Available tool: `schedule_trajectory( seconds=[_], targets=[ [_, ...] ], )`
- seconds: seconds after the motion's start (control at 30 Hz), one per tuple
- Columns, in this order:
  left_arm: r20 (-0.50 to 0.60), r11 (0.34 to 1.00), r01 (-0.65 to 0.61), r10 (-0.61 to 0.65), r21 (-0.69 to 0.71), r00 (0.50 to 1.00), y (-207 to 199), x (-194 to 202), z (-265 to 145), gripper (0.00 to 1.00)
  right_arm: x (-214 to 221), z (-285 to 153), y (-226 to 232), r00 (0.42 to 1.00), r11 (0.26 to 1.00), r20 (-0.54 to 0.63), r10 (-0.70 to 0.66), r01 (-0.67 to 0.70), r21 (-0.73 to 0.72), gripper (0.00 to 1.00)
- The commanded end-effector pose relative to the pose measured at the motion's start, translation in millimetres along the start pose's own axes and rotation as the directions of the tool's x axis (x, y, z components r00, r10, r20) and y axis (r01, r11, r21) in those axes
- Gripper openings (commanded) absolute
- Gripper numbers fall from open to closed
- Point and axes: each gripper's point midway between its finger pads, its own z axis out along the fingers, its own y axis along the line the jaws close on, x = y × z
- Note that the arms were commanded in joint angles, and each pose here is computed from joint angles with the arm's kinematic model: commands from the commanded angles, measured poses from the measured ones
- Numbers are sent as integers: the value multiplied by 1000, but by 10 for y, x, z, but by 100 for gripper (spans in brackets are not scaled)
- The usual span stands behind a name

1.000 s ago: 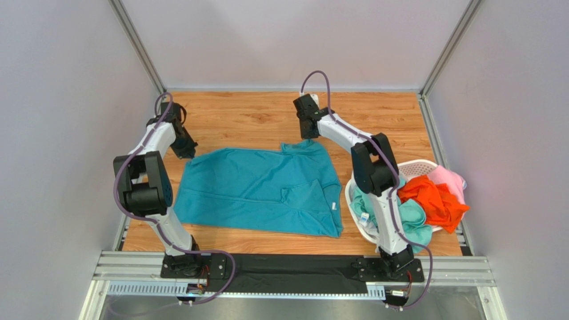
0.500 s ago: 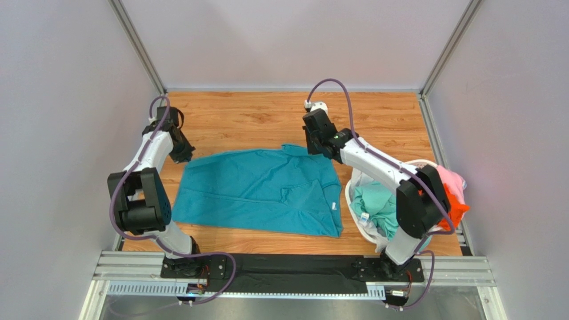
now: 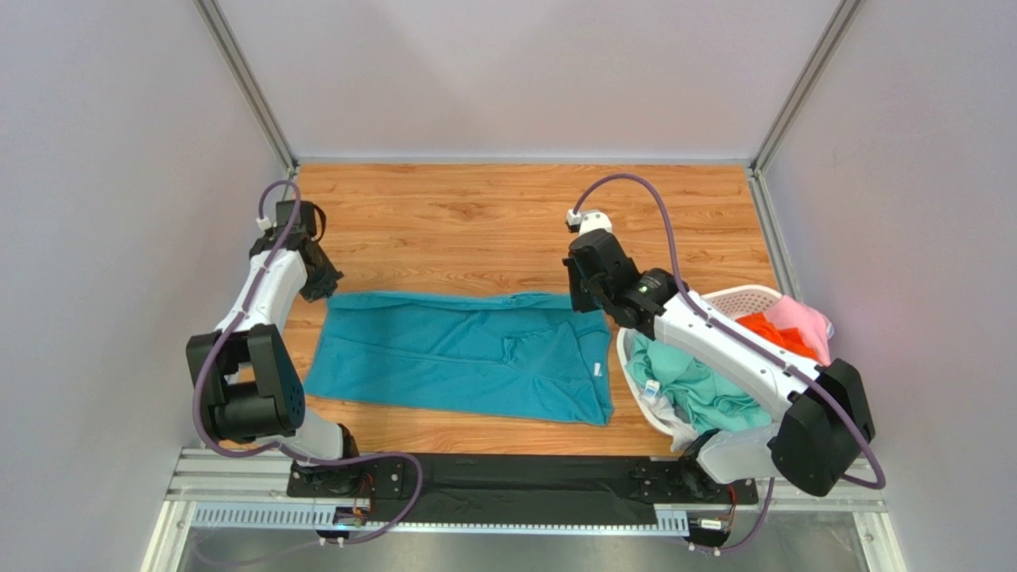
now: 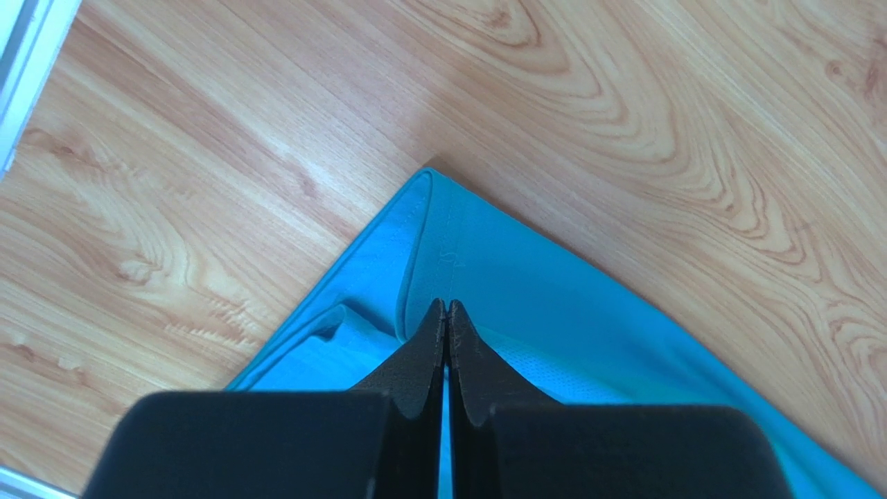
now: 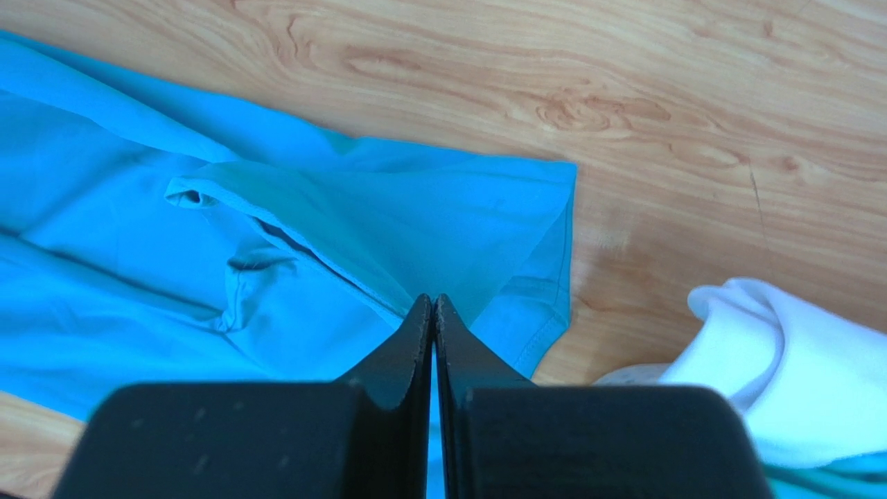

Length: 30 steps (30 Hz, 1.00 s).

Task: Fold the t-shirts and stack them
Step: Fold the tshirt

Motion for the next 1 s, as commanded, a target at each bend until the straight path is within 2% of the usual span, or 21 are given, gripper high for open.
schedule_trajectory(
  seconds=[0.0,0.5,0.97],
  targets=[
    [78,1000,8,-8,-3,997,58,-172,-101,0,75,-166,49,1000,999,-2,15,-15,-45,0],
    [85,999,53,-52,-5,995,199,-49,-55,0,469,-396,186,998,990,-63,-5,-4,-144,0],
    [75,995,90,-87,-35,993,274,-3,-6,0,1085,-391,430,976,976,-206,-69,23,-219,0]
  ],
)
